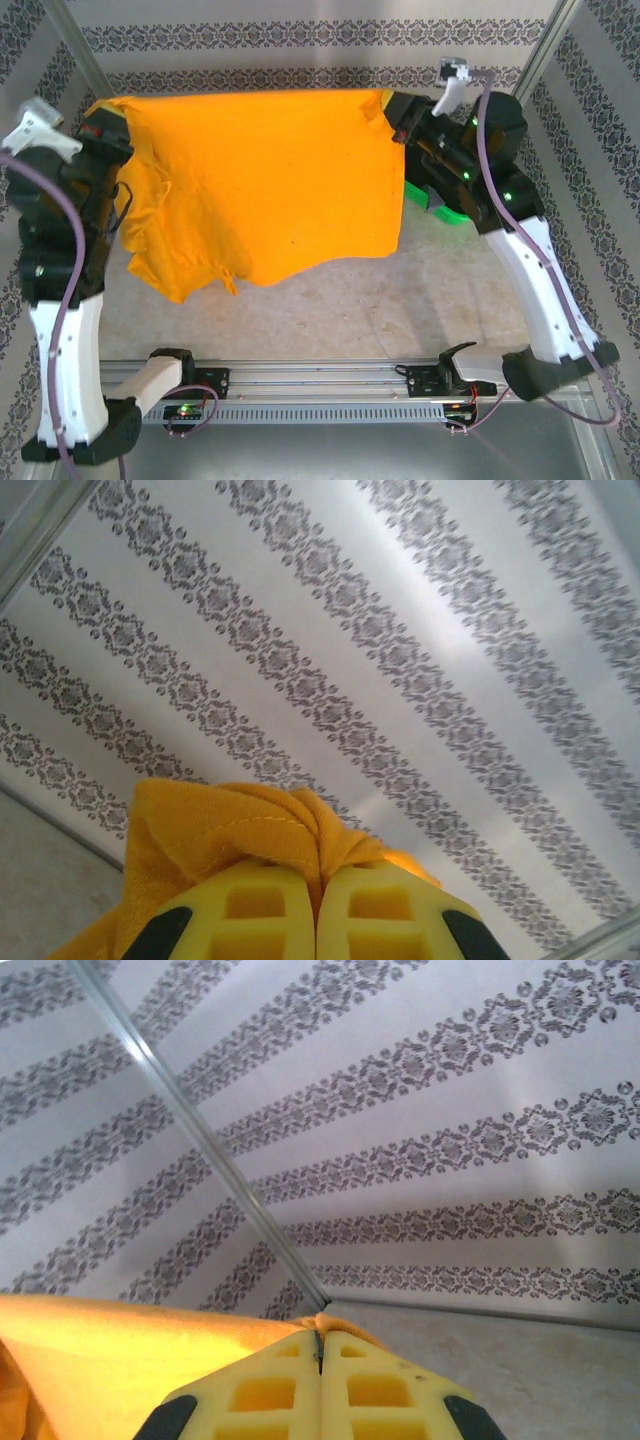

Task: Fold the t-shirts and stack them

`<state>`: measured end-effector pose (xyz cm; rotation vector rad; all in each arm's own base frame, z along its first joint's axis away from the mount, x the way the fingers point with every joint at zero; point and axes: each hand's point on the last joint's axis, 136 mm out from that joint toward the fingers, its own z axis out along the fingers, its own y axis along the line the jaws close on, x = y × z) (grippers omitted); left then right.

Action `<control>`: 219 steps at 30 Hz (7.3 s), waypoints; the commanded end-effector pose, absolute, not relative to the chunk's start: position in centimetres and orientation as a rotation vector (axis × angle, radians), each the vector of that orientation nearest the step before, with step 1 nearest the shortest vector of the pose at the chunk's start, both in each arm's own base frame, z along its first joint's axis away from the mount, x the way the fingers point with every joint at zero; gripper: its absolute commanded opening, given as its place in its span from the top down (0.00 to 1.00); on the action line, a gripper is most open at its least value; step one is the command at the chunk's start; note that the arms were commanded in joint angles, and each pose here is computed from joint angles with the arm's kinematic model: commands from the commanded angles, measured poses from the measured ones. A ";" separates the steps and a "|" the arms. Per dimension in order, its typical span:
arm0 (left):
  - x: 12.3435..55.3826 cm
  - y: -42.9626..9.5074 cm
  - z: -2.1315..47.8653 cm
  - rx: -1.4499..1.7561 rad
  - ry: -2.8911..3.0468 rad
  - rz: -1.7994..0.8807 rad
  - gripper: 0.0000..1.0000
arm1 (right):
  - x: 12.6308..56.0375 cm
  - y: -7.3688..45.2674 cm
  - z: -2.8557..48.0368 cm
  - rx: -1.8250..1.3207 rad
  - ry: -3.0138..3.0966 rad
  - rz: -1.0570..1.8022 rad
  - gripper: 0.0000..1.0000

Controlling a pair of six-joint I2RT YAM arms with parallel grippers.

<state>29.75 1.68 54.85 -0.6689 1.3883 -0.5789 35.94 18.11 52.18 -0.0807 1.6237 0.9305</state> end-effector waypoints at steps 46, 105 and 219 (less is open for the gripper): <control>29.3 -4.4 16.5 -1.002 2.394 -0.493 0.39 | 27.0 21.3 1.7 -0.444 3.002 0.112 0.50; 25.6 3.3 3.4 -1.446 2.483 -0.247 1.00 | 36.0 10.8 5.3 0.078 2.940 0.142 1.00; 29.1 3.7 13.6 -1.477 2.271 -0.466 0.35 | 38.8 7.8 11.0 0.687 2.659 0.460 0.46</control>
